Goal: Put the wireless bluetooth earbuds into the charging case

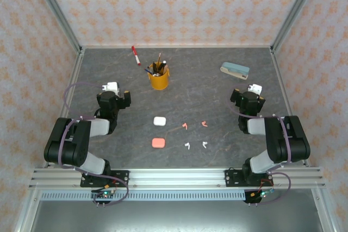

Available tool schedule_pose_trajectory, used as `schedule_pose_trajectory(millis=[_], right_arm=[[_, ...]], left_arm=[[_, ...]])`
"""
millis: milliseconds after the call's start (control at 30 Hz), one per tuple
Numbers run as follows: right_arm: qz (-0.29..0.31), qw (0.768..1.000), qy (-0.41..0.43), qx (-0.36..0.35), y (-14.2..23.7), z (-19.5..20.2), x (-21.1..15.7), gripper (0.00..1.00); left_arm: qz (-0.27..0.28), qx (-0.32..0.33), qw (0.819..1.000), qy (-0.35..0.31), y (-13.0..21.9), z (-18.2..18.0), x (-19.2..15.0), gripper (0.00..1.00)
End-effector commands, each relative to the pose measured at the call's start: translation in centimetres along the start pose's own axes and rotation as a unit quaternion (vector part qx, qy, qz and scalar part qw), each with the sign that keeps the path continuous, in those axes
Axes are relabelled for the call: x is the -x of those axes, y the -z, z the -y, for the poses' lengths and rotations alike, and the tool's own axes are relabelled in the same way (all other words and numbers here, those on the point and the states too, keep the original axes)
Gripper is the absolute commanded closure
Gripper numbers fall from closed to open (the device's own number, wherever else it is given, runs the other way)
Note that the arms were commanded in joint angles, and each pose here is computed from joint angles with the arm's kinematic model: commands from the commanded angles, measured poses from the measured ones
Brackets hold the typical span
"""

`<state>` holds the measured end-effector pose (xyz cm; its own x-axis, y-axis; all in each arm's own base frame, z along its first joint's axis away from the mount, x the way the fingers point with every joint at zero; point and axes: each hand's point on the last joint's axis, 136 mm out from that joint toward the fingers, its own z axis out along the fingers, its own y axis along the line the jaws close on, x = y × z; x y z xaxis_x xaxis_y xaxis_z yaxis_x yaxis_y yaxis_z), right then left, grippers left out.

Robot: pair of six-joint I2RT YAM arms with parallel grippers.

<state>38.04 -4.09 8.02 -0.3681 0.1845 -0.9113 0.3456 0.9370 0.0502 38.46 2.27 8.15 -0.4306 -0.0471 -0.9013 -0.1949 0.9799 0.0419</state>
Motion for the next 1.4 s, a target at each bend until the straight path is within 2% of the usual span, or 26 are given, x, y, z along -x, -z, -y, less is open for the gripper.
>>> schedule_pose_trajectory(millis=[0,67,133,233,333,400,433,467,567,667,800,933,1167,1367], right_arm=[[0.021,1.0,0.0,-0.002,-0.2,-0.3,1.4,0.0],[0.026,1.0,-0.002,-0.003,0.0,-0.2,1.5,0.01],[0.032,0.999,-0.013,-0.033,0.5,0.8,2.7,0.0],[0.017,0.997,-0.026,-0.075,1.9,1.9,5.4,0.0],[-0.013,0.992,-0.085,-0.095,3.5,2.5,7.1,0.0],[-0.037,0.978,-0.154,-0.136,4.4,3.6,7.1,0.0],[-0.056,0.966,-0.18,-0.174,5.0,4.6,6.7,0.0],[-0.083,0.963,-0.181,-0.182,5.1,4.5,6.4,0.0],[-0.187,0.964,-0.144,-0.121,5.0,1.5,4.4,0.0],[-0.237,0.963,-0.115,-0.058,6.9,-1.3,2.2,0.02],[-0.27,0.959,-0.084,0.027,10.7,-5.4,-0.4,0.03],[-0.293,0.951,-0.063,0.078,14.6,-8.6,-2.9,0.03],[-0.321,0.939,-0.045,0.115,18.8,-14.4,-6.3,0.02],[-0.337,0.935,0.038,0.102,19.6,-20.6,-7.9,0.01]], left_arm=[[0.022,0.012,1.0,-0.001,-0.3,-0.3,1.6,0.0],[0.023,0.012,1.0,-0.002,-0.2,-0.3,1.5,0.0],[0.019,0.031,0.999,0.001,0.0,-0.7,2.3,0.0],[-0.039,0.109,0.993,0.016,0.6,-3.0,5.0,0.0],[-0.086,0.169,0.98,0.059,1.7,-4.6,7.5,0.0],[-0.111,0.171,0.973,0.106,2.5,-4.4,7.6,0.0],[-0.123,0.152,0.972,0.13,2.8,-3.7,7.6,0.0],[-0.134,0.133,0.97,0.152,3.2,-2.8,7.4,0.0],[-0.154,0.086,0.965,0.195,4.8,0.4,6.7,0.0],[-0.164,0.075,0.966,0.187,7.2,2.8,5.7,0.0],[-0.188,0.053,0.96,0.2,10.1,4.3,3.3,0.0],[-0.17,-0.001,0.954,0.248,12.8,4.7,0.8,0.0],[-0.104,-0.023,0.934,0.34,15.5,2.0,-1.8,0.0],[-0.097,-0.029,0.929,0.356,15.8,1.9,-1.9,0.0]])
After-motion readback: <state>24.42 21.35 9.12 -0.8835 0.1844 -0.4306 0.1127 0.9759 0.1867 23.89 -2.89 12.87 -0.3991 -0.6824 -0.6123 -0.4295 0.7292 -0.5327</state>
